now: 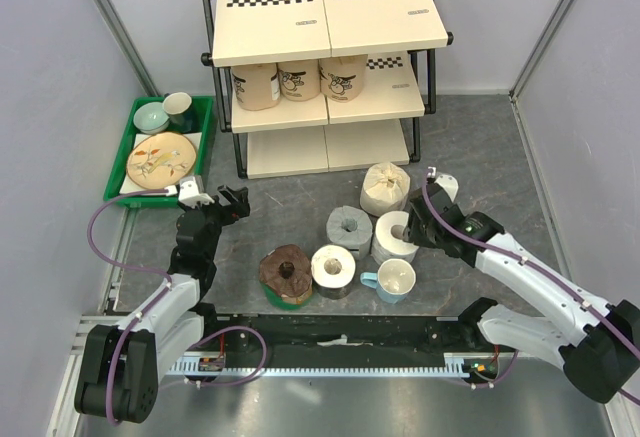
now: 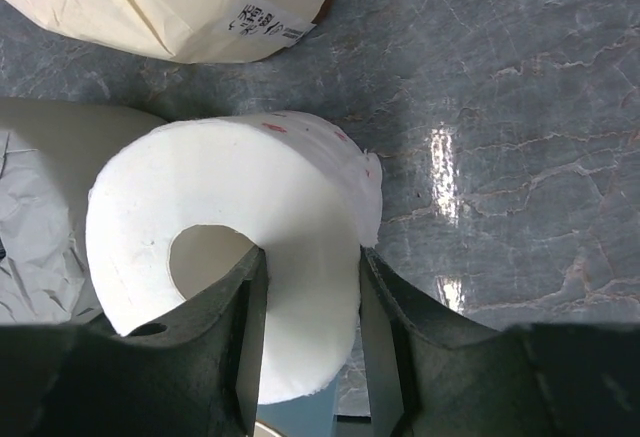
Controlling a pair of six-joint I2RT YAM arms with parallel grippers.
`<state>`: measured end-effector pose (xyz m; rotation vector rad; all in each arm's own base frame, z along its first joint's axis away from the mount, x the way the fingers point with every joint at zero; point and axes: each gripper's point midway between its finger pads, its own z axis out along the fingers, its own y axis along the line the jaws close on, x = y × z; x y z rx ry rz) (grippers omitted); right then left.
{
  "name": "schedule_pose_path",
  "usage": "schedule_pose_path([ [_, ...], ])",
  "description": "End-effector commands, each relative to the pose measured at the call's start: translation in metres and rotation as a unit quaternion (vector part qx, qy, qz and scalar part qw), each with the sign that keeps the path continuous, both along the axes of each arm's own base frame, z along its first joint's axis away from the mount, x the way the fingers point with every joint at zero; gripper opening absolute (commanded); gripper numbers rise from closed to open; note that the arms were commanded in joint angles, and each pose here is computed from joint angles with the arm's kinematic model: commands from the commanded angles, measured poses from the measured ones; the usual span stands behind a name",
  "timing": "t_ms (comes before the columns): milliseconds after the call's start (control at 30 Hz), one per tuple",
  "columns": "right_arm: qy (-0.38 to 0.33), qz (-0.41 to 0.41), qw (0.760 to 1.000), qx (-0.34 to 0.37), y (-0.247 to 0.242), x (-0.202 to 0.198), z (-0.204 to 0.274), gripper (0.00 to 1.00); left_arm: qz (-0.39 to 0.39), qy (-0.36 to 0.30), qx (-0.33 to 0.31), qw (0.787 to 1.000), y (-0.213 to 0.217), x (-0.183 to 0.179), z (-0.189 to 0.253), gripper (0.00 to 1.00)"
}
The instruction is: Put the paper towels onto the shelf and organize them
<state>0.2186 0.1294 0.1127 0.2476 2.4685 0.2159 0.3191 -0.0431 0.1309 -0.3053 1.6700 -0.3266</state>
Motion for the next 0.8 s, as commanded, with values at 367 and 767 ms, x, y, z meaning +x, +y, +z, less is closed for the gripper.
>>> schedule_pose_path([
  [367, -0.210, -0.117, 0.970, 0.026, -0.048, 0.022, 0.135, 0.28, 0.005, -0.027, -0.014, 1.000, 0.000, 0.004, 0.017, 0.95],
  [767, -0.328, -0.130, 0.935, 0.029, -0.036, 0.073, 0.237, 0.28, 0.005, -0.027, -0.014, 1.000, 0.000, 0.005, 0.017, 0.95],
])
